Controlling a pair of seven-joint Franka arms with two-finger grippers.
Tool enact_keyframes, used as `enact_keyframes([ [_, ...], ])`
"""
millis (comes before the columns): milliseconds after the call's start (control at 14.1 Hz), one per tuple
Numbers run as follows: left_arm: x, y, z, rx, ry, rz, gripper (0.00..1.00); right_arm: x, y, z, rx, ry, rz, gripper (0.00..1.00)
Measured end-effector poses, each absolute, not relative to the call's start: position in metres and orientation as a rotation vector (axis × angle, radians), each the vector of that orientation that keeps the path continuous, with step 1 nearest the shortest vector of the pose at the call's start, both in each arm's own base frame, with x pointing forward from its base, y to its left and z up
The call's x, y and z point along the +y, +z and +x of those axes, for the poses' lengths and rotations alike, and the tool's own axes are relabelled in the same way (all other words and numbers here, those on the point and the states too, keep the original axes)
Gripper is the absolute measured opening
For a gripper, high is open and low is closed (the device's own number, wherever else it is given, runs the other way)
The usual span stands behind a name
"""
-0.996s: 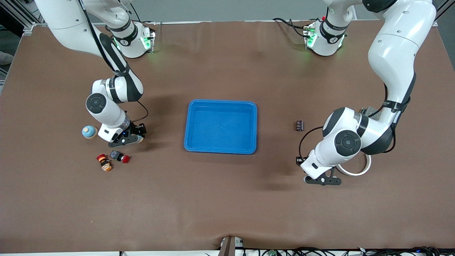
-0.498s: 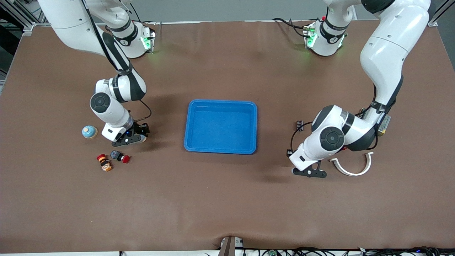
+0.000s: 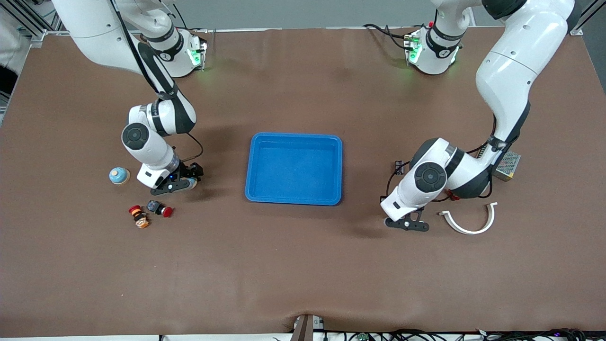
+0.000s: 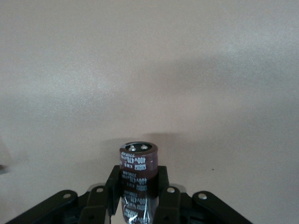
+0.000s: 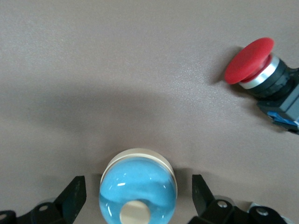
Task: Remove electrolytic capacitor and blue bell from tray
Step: 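Lower the bell beside the first bell and open the right gripper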
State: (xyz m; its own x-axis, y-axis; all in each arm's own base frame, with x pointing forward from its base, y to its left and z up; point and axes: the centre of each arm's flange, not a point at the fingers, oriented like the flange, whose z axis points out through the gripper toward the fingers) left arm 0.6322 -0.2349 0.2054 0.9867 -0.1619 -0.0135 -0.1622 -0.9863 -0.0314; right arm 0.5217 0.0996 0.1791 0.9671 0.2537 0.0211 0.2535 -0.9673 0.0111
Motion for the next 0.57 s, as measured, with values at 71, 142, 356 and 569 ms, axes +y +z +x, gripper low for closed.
enact_keyframes([
  [71,-0.235,0.205,0.632,0.254,0.018,-3.099,0.34,0.100,0.187,0.523,0.393,0.001,3.108,1.00],
  [142,-0.235,0.204,0.631,0.254,0.019,-3.099,0.34,0.101,0.202,0.525,0.379,-0.037,3.110,1.00],
  [356,-0.234,0.203,0.631,0.255,0.020,-3.097,0.34,0.103,0.278,0.527,0.323,-0.163,3.113,1.00],
  [569,-0.232,0.202,0.631,0.257,0.010,-3.084,0.34,0.101,0.365,0.517,0.305,-0.201,3.117,1.00],
])
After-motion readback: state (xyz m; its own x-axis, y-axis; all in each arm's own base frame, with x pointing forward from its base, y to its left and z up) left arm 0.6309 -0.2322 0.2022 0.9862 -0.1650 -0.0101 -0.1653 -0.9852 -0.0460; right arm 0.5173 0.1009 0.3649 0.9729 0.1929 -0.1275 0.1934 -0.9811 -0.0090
